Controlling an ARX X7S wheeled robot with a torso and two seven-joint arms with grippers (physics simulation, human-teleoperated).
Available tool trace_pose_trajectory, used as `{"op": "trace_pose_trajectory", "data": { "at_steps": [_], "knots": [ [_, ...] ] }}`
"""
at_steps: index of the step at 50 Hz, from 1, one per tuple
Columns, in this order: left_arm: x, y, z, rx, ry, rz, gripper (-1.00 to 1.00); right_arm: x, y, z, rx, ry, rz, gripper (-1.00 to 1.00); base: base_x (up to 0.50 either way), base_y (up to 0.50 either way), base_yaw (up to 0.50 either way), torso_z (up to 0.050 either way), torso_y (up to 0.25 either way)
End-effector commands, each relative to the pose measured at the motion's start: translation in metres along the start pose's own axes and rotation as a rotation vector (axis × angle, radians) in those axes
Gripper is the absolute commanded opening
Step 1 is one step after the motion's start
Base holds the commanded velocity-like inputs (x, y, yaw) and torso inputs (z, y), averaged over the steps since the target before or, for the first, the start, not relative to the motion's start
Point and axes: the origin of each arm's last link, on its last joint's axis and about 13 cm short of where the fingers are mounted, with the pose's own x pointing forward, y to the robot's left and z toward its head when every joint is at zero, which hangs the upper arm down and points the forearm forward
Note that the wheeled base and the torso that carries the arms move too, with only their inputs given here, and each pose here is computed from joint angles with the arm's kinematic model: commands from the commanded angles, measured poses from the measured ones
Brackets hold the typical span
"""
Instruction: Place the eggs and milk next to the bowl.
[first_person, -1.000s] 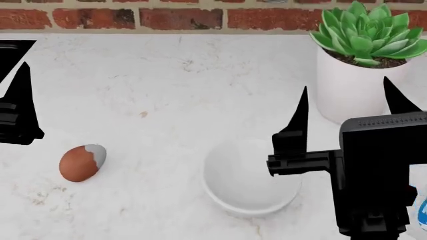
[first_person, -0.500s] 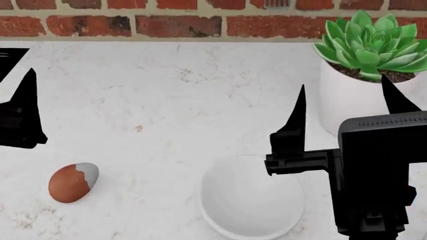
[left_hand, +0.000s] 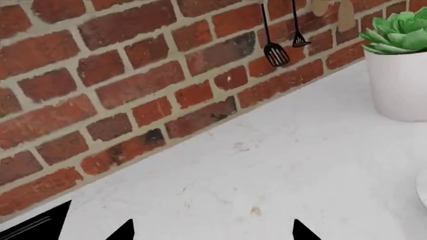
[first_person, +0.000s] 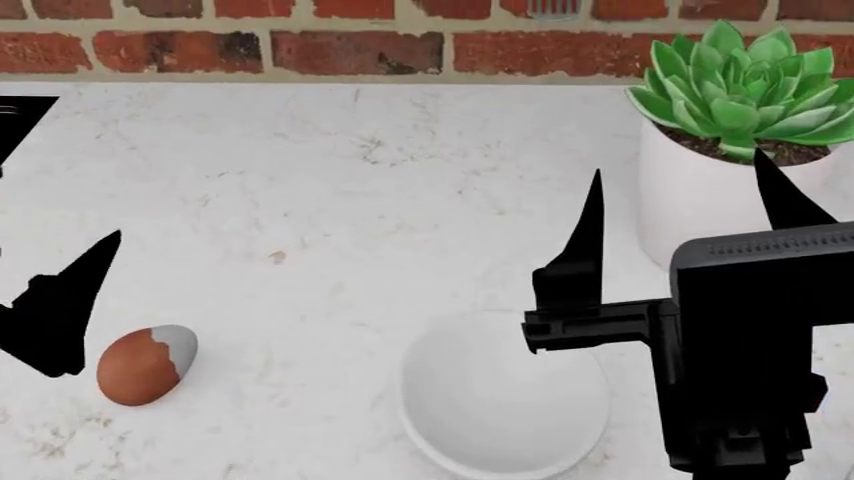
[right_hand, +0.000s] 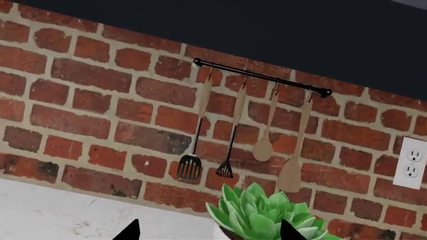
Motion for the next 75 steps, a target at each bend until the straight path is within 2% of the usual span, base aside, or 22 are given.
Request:
{"op": "trace_pose_trajectory", "data": {
  "at_steps": [1, 11, 26, 41, 75],
  "knots": [
    [-0.004, 0.013, 0.0, 0.074, 0.157, -0.12, 1.0, -0.001, -0.004, 0.002, 0.008, -0.011, -0.012, 1.0, 0.0, 0.0, 0.0, 0.0, 0.0],
    [-0.002, 0.023, 0.002, 0.126, 0.245, -0.184, 1.0, -0.001, -0.003, 0.001, 0.008, -0.012, -0.012, 1.0, 0.0, 0.0, 0.0, 0.0, 0.0],
    [-0.012, 0.028, 0.004, 0.139, 0.265, -0.275, 1.0, -0.003, -0.002, -0.001, 0.008, -0.008, -0.01, 1.0, 0.0, 0.0, 0.0, 0.0, 0.0],
    [0.002, 0.022, -0.01, 0.151, 0.295, -0.299, 1.0, -0.002, -0.002, 0.0, 0.005, -0.005, -0.009, 1.0, 0.0, 0.0, 0.0, 0.0, 0.0],
    [0.03, 0.011, -0.043, 0.124, 0.363, -0.355, 1.0, -0.003, -0.002, 0.002, -0.001, -0.003, -0.019, 1.0, 0.0, 0.0, 0.0, 0.0, 0.0]
  ]
}}
